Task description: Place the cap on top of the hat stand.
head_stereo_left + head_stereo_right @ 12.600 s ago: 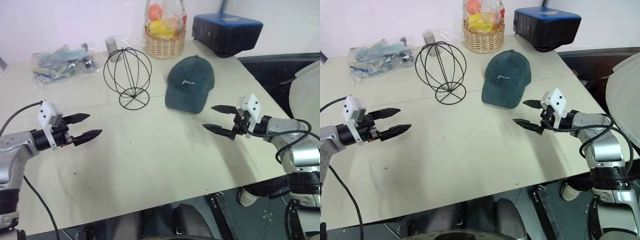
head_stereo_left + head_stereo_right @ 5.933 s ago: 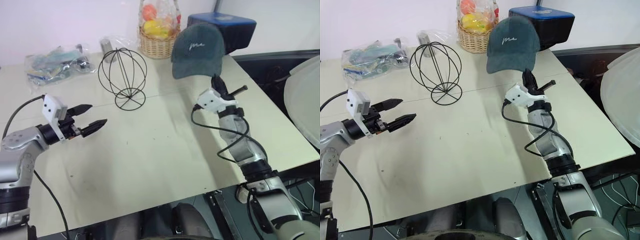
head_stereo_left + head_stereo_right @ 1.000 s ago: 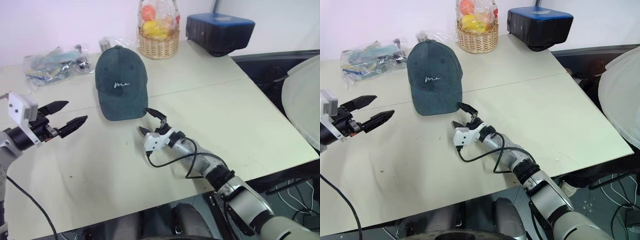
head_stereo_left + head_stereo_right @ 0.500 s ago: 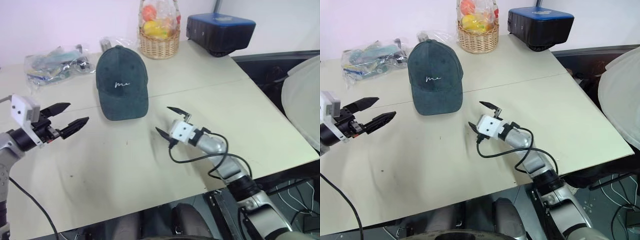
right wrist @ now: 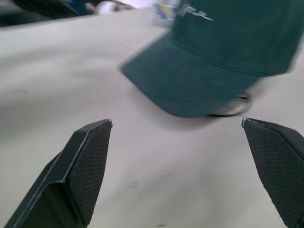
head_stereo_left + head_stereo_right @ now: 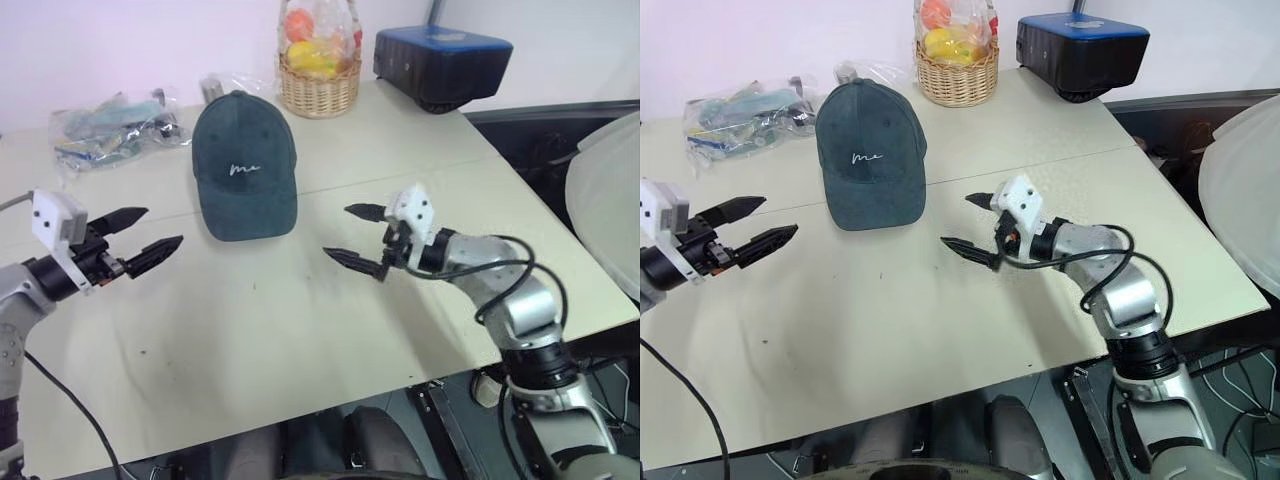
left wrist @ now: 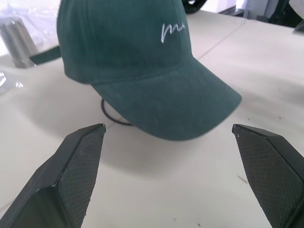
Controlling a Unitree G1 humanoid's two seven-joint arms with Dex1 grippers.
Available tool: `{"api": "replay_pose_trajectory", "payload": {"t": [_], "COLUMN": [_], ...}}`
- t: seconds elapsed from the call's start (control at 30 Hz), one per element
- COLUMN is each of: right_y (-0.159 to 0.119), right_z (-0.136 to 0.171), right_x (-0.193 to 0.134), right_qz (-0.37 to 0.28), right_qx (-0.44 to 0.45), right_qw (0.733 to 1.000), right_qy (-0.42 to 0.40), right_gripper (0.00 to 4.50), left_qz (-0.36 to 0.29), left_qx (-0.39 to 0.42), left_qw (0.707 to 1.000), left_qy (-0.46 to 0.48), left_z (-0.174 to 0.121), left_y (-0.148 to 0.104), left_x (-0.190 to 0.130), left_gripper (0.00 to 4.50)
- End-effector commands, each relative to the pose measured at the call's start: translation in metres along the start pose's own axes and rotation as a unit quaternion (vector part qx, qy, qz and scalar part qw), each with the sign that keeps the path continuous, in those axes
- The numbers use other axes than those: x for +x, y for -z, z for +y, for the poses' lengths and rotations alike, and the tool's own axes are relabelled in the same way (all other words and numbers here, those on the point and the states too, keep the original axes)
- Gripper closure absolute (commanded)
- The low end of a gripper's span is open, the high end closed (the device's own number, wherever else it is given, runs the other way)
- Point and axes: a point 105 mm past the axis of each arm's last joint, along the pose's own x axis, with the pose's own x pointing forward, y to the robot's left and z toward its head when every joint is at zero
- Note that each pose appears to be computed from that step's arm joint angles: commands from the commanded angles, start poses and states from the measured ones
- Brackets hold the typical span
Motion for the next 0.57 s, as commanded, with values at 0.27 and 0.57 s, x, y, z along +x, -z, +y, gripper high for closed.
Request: {"api": "replay_pose_trajectory", "payload": {"t": [0.27, 0.57], "right_y": [-0.035, -0.038], "right_z": [-0.003, -0.004], "right_x": [-0.009, -0.008], "right_qz": [-0.032, -0.035], "right_qx": [-0.003, -0.002], "right_qw": [0.999, 0.999], "right_qy": [-0.013, -0.011], "right_gripper": [0.02, 0.02], "left_qz": [-0.004, -0.005], "left_qx": [0.031, 0.03], "left_qw": [1.0, 1.0], "left_qy": [0.001, -0.002], "left_z": [-0.001, -0.001], "left_y": [-0.011, -0.01], "left_x": [-0.003, -0.003], "left_gripper": [0.0, 0.0]}}
